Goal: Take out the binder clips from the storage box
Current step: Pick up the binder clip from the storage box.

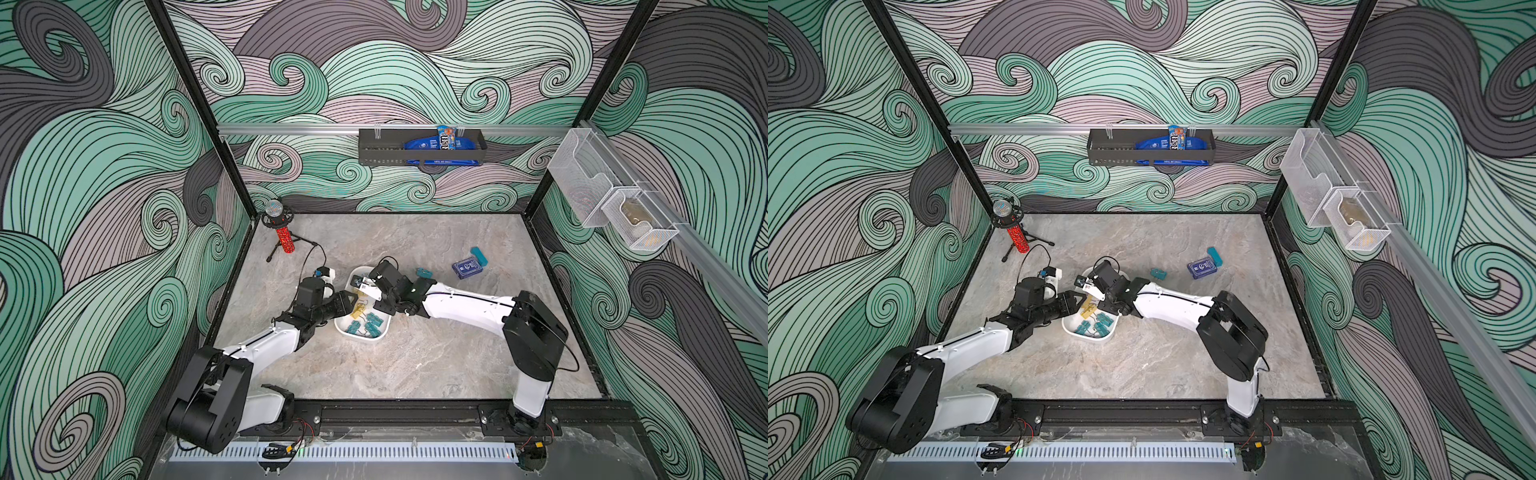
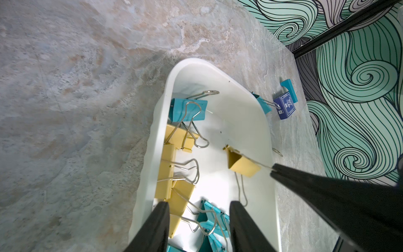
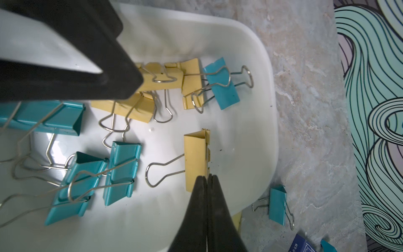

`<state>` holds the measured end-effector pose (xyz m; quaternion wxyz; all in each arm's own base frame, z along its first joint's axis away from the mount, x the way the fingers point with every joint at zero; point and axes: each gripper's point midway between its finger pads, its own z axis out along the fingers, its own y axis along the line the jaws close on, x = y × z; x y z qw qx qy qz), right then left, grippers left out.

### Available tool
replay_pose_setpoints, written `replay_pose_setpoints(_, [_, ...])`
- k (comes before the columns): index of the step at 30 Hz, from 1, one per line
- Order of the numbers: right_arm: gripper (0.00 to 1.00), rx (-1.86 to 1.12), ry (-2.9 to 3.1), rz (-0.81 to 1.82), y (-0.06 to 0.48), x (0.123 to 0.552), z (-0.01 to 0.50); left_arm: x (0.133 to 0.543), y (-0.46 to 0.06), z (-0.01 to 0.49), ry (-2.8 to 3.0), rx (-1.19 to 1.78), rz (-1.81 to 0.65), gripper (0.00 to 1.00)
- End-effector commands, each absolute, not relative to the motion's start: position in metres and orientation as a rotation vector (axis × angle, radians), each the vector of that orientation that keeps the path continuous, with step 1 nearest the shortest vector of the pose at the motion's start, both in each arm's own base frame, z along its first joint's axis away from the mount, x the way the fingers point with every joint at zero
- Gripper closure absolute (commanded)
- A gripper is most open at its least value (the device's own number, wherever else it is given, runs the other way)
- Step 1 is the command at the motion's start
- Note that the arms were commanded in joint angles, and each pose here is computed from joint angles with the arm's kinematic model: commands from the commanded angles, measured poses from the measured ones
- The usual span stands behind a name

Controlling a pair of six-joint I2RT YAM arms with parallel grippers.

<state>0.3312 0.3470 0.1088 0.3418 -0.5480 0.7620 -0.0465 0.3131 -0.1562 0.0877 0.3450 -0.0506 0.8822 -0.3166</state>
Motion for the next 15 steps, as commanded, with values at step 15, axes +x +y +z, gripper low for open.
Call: replay_pose_setpoints(15, [1.0, -0.997, 2.117, -0.339, 0.194, 0.391, 0.157, 0.312, -0.158, 0.087, 2.298, -0.106, -0.84, 0.52])
